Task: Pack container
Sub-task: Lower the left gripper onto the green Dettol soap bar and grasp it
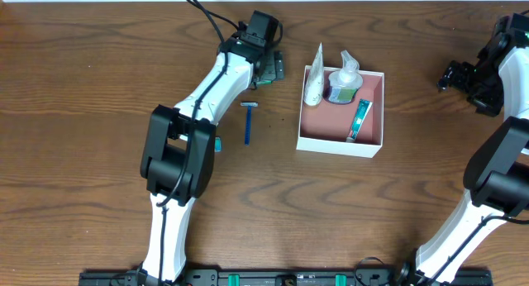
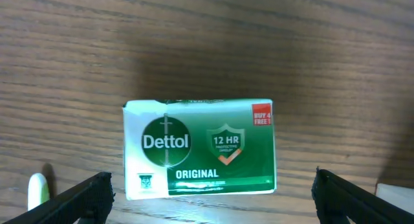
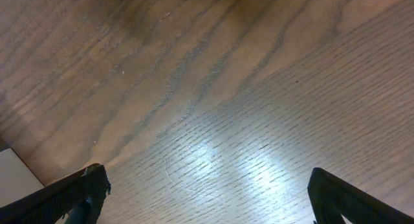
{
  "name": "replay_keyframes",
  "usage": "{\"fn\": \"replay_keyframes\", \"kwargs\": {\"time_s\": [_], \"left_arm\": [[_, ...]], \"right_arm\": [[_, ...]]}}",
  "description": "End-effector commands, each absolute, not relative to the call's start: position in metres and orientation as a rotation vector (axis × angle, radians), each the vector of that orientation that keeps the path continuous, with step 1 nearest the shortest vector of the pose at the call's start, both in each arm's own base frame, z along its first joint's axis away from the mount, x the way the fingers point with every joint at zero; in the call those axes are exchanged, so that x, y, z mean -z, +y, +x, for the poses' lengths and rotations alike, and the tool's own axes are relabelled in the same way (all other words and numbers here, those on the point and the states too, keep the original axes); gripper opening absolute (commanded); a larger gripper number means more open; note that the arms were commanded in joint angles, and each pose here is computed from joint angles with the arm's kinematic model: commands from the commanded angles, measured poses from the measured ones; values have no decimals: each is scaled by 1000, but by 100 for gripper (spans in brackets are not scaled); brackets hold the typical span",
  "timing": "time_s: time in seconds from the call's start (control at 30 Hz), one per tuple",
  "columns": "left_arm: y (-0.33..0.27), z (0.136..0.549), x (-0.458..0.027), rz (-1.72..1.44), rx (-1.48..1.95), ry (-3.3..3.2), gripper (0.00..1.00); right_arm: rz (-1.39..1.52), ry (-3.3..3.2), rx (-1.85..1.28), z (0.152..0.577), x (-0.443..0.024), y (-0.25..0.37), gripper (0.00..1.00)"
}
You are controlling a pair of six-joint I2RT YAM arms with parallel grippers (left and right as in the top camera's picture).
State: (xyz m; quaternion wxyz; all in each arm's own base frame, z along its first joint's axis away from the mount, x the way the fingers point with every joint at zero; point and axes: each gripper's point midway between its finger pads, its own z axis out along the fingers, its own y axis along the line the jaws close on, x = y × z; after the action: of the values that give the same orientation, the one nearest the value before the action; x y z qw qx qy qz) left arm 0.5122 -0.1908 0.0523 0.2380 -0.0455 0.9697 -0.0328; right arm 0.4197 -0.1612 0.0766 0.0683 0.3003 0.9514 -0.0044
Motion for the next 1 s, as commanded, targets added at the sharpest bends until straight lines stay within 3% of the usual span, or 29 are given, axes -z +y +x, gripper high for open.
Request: {"fn": "replay_keyframes", "kwargs": {"time_s": [0.0, 0.97], "left_arm": [[-181, 519, -48, -210, 55, 2642, 98], [-177, 521, -18, -224, 10, 2662, 98]], "right_arm": [[930, 2856, 29, 418, -78, -166, 99], [930, 2856, 29, 418, -78, -166, 99]]}}
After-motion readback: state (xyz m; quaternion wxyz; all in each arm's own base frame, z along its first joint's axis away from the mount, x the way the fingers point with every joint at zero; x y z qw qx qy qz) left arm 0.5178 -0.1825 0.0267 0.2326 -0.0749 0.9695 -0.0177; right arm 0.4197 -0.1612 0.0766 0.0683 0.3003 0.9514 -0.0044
